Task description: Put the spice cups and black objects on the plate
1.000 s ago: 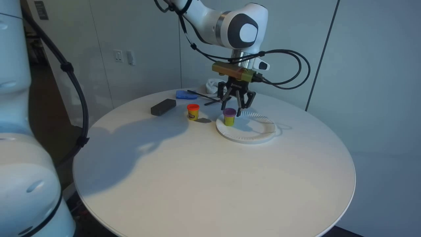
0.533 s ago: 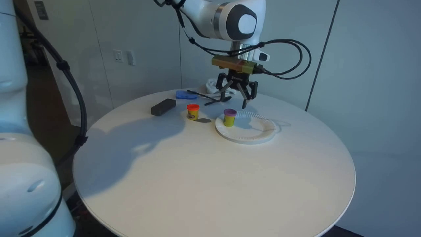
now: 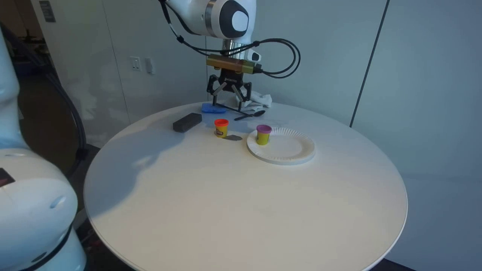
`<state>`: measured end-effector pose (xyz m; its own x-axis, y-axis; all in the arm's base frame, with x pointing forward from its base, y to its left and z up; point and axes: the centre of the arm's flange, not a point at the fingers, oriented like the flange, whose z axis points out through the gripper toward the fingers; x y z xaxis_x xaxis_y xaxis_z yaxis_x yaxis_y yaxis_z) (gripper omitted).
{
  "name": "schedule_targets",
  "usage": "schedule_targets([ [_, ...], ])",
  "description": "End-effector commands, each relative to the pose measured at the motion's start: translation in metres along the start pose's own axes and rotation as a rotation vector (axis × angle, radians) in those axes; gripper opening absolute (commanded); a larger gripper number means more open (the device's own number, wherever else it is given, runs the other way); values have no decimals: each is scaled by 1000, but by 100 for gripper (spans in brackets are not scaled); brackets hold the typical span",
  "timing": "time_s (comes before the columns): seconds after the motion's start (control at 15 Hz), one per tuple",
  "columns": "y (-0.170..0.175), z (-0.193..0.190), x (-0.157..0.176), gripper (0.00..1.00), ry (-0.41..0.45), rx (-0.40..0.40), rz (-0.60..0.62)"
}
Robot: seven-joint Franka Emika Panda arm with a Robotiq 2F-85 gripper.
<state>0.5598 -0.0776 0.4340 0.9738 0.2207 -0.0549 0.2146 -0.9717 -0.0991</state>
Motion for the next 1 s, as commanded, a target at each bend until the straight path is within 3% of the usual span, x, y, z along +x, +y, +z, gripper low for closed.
schedule_targets([
  [0.0, -46, 10, -6, 100, -83, 48, -31],
  [0.13, -65, 18, -12, 100, -107, 16, -14],
  [0.2, -69, 22, -14, 100, -90, -77, 43],
  [0.53, -69, 29, -29, 100, -44, -296, 183],
  [0.93, -55, 44, -41, 100, 34, -272, 282],
])
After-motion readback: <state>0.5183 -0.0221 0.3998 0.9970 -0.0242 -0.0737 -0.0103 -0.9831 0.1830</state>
